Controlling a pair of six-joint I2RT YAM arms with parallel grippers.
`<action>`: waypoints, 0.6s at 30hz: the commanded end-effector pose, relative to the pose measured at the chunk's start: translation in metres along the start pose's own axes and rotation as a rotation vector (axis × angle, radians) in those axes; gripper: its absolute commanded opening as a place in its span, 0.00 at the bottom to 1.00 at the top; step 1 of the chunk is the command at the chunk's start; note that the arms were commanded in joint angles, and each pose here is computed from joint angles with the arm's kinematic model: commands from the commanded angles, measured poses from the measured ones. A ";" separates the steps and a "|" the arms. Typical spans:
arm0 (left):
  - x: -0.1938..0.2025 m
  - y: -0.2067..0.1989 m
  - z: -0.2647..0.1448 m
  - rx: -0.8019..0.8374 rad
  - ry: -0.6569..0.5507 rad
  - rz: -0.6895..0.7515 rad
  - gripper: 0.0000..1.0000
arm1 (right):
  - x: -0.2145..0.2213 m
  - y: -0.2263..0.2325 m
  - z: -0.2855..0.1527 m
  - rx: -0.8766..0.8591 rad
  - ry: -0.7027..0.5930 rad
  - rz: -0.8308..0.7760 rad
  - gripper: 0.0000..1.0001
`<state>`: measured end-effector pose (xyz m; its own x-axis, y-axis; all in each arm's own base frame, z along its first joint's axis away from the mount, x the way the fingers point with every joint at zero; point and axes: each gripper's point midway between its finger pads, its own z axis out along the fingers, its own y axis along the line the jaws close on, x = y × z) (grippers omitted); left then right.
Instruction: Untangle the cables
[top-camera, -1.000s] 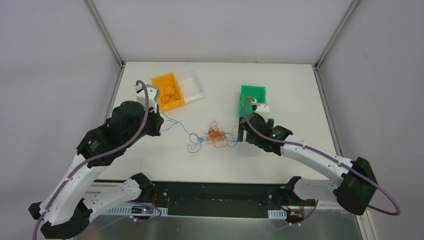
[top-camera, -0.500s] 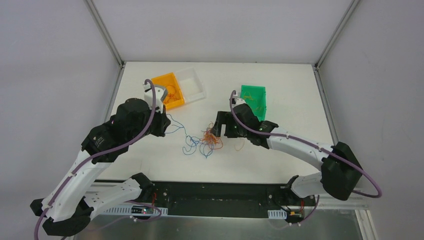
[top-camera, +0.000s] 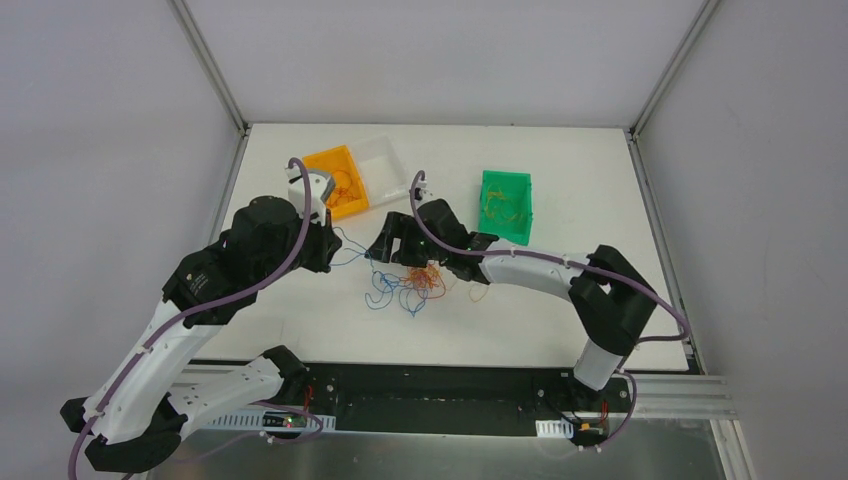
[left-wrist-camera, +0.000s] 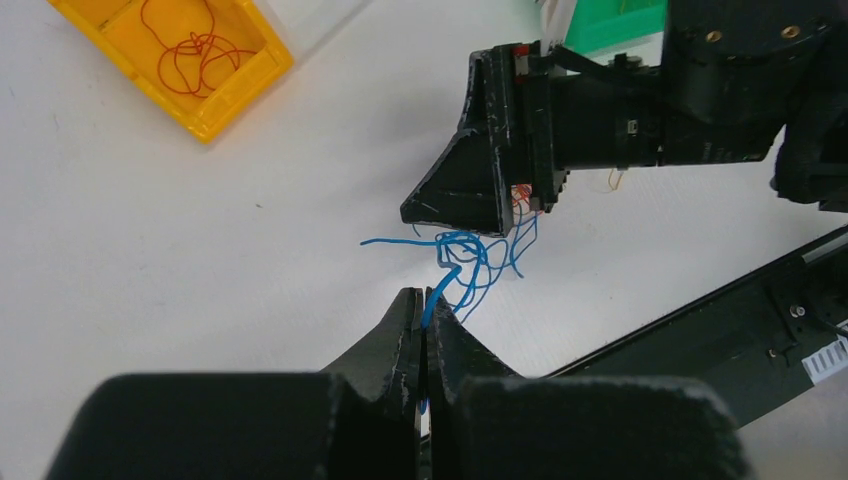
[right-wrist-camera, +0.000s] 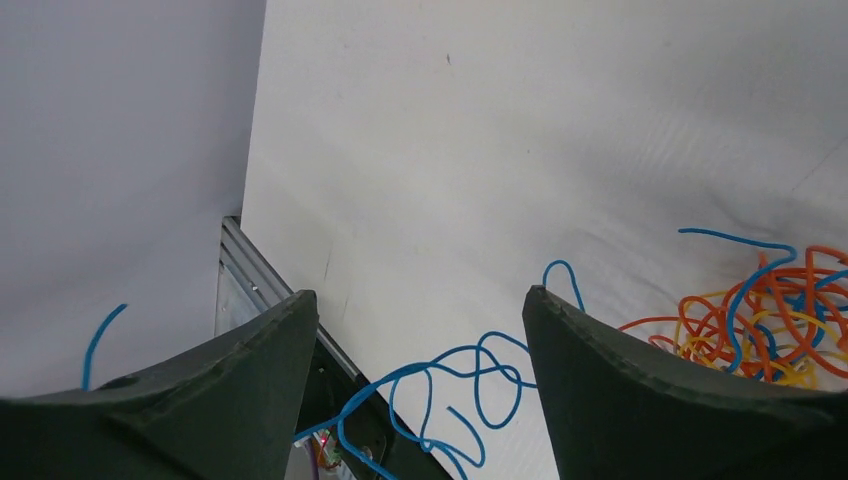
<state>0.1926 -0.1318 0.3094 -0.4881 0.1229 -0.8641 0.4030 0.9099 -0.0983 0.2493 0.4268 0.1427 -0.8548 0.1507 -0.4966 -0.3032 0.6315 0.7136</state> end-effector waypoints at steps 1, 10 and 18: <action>-0.021 0.005 -0.008 -0.019 -0.073 0.002 0.00 | 0.000 -0.013 0.017 0.033 -0.036 0.108 0.78; -0.047 0.042 -0.018 -0.236 -0.151 0.015 0.00 | 0.055 -0.099 -0.010 0.237 0.011 0.248 0.77; -0.080 0.092 -0.046 -0.549 -0.238 0.054 0.00 | 0.052 -0.169 -0.072 0.414 -0.087 0.252 0.77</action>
<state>0.2249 -0.0792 0.3569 -0.3538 0.1195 -0.9276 0.1325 0.9882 0.0768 0.2245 0.3208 0.0436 -0.8732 0.3489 -0.3403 0.0473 0.7555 0.6534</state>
